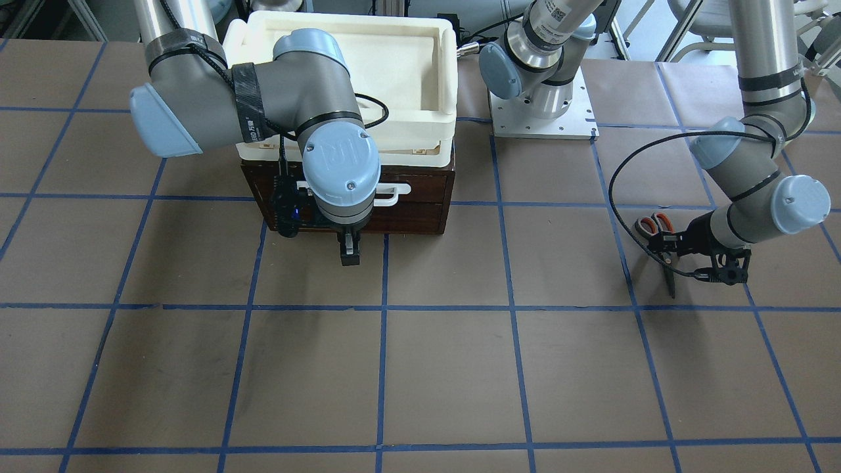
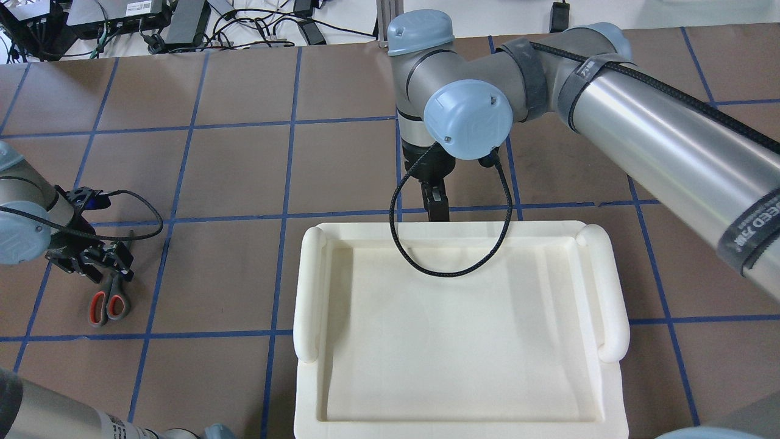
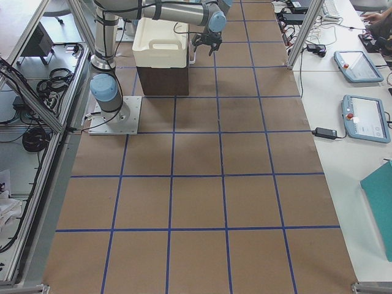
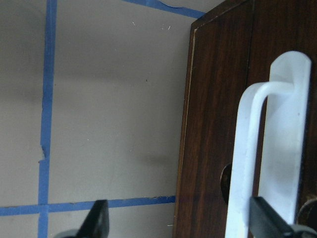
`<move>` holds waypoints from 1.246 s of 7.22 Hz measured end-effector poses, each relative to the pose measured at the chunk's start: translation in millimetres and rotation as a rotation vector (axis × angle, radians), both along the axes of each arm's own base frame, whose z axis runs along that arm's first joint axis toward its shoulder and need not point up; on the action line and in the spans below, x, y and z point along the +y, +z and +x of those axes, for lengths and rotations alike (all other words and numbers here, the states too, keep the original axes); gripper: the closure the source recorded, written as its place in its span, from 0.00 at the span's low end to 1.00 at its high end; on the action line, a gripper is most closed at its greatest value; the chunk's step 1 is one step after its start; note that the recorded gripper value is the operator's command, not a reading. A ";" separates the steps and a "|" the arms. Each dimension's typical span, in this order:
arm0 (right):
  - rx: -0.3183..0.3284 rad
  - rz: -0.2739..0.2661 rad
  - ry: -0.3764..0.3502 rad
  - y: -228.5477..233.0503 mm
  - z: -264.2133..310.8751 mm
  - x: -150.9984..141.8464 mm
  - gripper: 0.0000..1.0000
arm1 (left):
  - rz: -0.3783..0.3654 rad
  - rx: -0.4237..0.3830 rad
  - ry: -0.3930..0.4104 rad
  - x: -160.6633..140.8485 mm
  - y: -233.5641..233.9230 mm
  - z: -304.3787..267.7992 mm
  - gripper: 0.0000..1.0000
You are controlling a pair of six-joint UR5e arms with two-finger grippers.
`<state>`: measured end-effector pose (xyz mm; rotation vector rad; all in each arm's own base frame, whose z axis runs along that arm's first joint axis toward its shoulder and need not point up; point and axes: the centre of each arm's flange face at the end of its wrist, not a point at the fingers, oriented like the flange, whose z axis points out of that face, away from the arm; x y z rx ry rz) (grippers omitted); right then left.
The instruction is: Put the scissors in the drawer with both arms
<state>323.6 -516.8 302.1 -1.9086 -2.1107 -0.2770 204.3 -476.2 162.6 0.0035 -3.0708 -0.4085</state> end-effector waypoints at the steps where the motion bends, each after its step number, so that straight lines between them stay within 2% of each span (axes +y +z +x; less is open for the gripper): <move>1: 0.002 0.003 0.001 -0.6 0.9 0.8 0.00 | -0.002 -0.001 -0.002 -0.5 0.7 0.3 0.82; 2: 0.000 0.009 -0.001 -1.2 1.3 1.6 0.00 | -0.004 -0.001 -0.004 -0.9 1.8 0.5 0.96; 3: -0.006 0.019 -0.004 -1.9 2.2 2.8 0.00 | -0.006 -0.002 -0.005 -1.1 2.9 0.5 1.00; 7: -0.009 0.053 -0.010 -8.2 3.1 5.1 0.00 | -0.036 -0.014 -0.014 -8.5 17.4 2.7 1.00; 9: -0.007 0.062 -0.009 -12.1 3.2 5.0 0.00 | -0.077 -0.018 -0.070 -18.6 57.9 -1.6 1.00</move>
